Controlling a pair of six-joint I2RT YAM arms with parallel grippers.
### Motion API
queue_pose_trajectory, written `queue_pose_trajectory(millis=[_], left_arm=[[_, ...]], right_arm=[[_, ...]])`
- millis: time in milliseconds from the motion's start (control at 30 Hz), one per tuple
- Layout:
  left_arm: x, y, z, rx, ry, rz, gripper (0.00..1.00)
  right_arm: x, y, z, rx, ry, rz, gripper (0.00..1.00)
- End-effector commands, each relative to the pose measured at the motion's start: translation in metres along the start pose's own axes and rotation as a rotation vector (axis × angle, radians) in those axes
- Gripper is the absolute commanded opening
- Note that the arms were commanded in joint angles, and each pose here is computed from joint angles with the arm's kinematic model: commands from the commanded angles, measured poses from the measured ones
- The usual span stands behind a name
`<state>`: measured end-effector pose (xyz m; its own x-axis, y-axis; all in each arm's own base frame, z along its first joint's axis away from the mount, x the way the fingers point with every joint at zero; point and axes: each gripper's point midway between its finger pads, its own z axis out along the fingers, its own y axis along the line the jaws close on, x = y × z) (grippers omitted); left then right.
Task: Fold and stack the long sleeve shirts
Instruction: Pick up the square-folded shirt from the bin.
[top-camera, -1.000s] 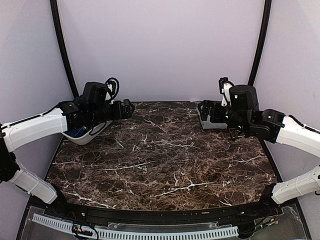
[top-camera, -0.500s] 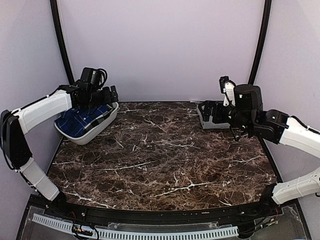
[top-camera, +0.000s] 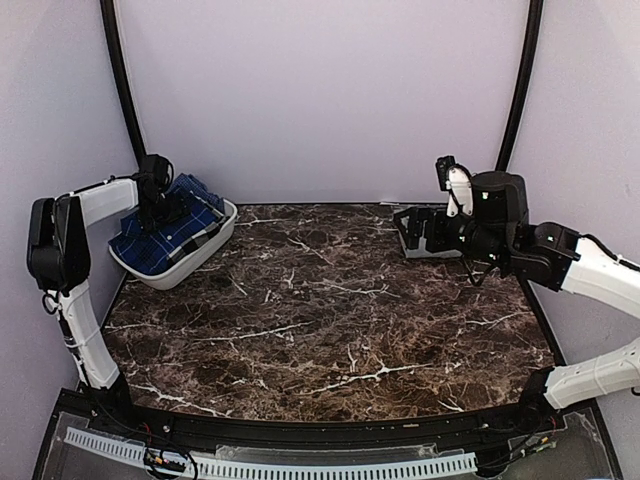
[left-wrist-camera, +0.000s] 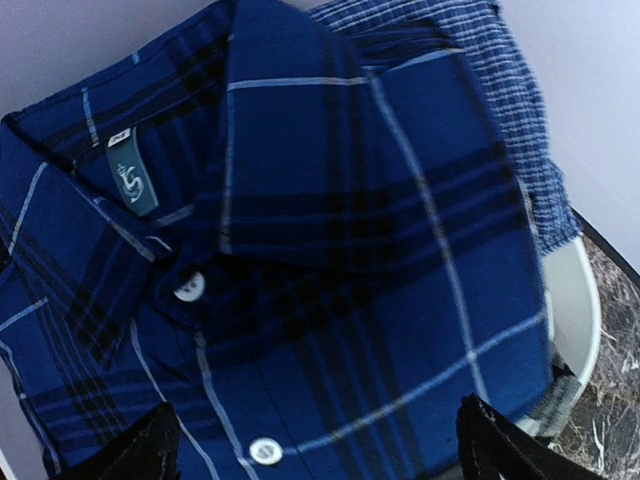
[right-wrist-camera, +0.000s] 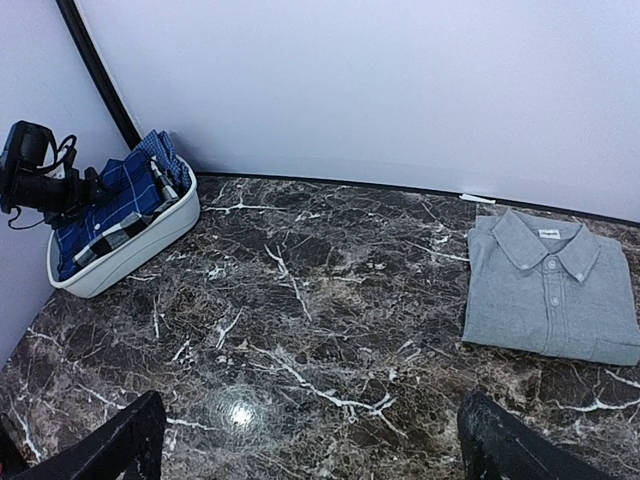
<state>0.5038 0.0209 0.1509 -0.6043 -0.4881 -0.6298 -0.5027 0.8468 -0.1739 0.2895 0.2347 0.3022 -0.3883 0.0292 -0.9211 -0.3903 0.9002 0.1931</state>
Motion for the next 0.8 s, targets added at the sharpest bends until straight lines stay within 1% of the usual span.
queue_pose_trajectory(millis=[0,33,67,100,167,200,233,267,300,333,367,400,433,467,500,533,567,633,767], left_arm=[[-0.019,0.021,0.019,0.031,0.012,-0.110,0.90],[-0.023,0.025,0.023,0.033,0.010,-0.120,0.87],[-0.018,0.026,0.032,0.033,0.034,-0.119,0.81],[-0.019,0.028,0.039,0.027,0.042,-0.122,0.78],[-0.018,0.031,0.044,0.021,0.051,-0.120,0.66],[-0.019,0.031,0.046,0.020,0.049,-0.119,0.63],[-0.019,0.032,0.047,0.018,0.048,-0.119,0.55],[-0.020,0.032,0.047,0.019,0.047,-0.118,0.51],[-0.021,0.031,0.046,0.021,0.044,-0.116,0.45],[-0.022,0.031,0.046,0.022,0.043,-0.113,0.42],[-0.024,0.030,0.044,0.025,0.039,-0.110,0.33],[-0.026,0.029,0.043,0.026,0.036,-0.109,0.29],[-0.027,0.028,0.042,0.031,0.035,-0.105,0.22],[-0.029,0.027,0.040,0.034,0.031,-0.103,0.19],[-0.030,0.026,0.038,0.044,0.029,-0.100,0.12],[-0.031,0.025,0.037,0.049,0.027,-0.099,0.09],[-0.032,0.024,0.034,0.057,0.024,-0.099,0.02],[-0.035,0.022,0.028,0.070,0.017,-0.099,0.00],[-0.047,0.018,0.008,0.100,-0.024,-0.100,0.00]], right_arm=[[-0.003,0.002,-0.004,-0.031,-0.020,0.009,0.99],[-0.003,0.002,-0.004,-0.032,-0.019,0.010,0.99],[-0.002,0.003,-0.004,-0.033,-0.018,0.011,0.99],[-0.002,0.003,-0.003,-0.036,-0.016,0.013,0.99],[-0.002,0.005,-0.003,-0.043,-0.012,0.014,0.99],[-0.002,0.005,-0.003,-0.045,-0.012,0.016,0.99],[-0.002,0.006,-0.003,-0.049,-0.011,0.019,0.99],[-0.001,0.006,-0.003,-0.051,-0.009,0.021,0.99],[-0.002,0.007,-0.003,-0.055,-0.009,0.022,0.99],[-0.001,0.007,-0.003,-0.057,-0.007,0.021,0.99],[-0.002,0.008,-0.003,-0.060,-0.010,0.024,0.99],[-0.002,0.008,-0.003,-0.061,-0.007,0.023,0.99],[-0.002,0.009,-0.003,-0.063,-0.007,0.023,0.99],[-0.003,0.009,-0.003,-0.065,-0.009,0.024,0.99],[-0.003,0.009,-0.002,-0.064,-0.009,0.024,0.99],[-0.003,0.010,-0.002,-0.065,-0.007,0.024,0.98],[-0.003,0.010,-0.001,-0.065,-0.007,0.024,0.98],[-0.002,0.010,0.000,-0.066,-0.005,0.024,0.99],[-0.003,0.012,0.001,-0.069,-0.004,0.023,0.99]])
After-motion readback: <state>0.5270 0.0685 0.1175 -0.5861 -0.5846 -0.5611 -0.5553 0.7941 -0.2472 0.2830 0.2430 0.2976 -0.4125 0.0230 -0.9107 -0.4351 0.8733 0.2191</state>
